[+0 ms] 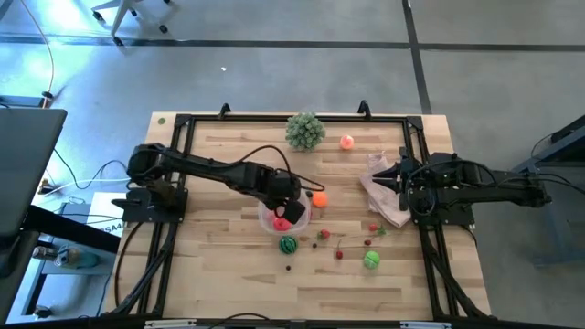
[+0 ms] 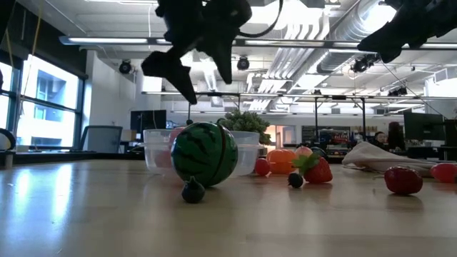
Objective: Pick and placing Produce into tupperware
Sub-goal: Put the green watermelon into the transparent bin
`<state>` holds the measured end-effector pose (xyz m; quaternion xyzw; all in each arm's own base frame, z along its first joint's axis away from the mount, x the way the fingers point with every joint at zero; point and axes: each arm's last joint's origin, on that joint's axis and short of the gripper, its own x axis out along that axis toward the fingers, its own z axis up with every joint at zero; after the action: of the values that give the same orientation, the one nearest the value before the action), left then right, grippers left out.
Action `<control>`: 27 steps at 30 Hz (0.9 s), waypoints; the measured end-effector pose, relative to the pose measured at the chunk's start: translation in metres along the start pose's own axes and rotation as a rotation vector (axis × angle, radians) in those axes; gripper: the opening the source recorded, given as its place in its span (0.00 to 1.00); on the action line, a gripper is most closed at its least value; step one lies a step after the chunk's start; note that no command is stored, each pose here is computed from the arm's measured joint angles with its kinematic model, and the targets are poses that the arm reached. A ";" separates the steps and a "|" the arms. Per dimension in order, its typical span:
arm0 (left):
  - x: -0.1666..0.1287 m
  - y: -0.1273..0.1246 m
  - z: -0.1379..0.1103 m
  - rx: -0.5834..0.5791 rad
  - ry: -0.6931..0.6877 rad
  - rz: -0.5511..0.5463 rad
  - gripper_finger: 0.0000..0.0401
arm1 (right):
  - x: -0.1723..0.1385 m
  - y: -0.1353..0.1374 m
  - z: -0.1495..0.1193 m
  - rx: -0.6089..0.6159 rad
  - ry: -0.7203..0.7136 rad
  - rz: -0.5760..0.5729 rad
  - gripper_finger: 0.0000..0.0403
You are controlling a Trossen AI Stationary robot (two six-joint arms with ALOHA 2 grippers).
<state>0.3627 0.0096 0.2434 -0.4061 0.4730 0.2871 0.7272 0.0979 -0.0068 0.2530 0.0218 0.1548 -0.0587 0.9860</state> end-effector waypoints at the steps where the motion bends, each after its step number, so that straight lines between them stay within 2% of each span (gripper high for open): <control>1: -0.001 0.000 0.000 -0.047 0.009 -0.011 0.80 | 0.000 0.000 0.000 0.000 0.000 0.000 0.13; 6: -0.012 -0.016 -0.009 -0.237 0.082 -0.087 0.80 | 0.000 0.000 0.000 0.001 0.000 0.000 0.13; 12: -0.023 -0.042 -0.038 -0.286 0.085 -0.123 0.80 | 0.000 0.000 0.000 0.000 0.000 0.000 0.13; 19: -0.006 -0.064 -0.077 -0.329 0.039 -0.044 0.80 | 0.000 0.000 0.000 0.000 0.000 0.000 0.13; 24: 0.011 -0.078 -0.085 -0.343 0.020 0.011 0.80 | 0.000 0.000 0.000 0.000 0.000 0.000 0.13; 27: 0.022 -0.081 -0.084 -0.337 0.026 0.087 0.80 | 0.000 0.000 0.000 0.000 0.000 0.000 0.13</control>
<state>0.3978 -0.1033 0.2307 -0.5051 0.4447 0.3881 0.6297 0.0979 -0.0068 0.2530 0.0219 0.1548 -0.0589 0.9859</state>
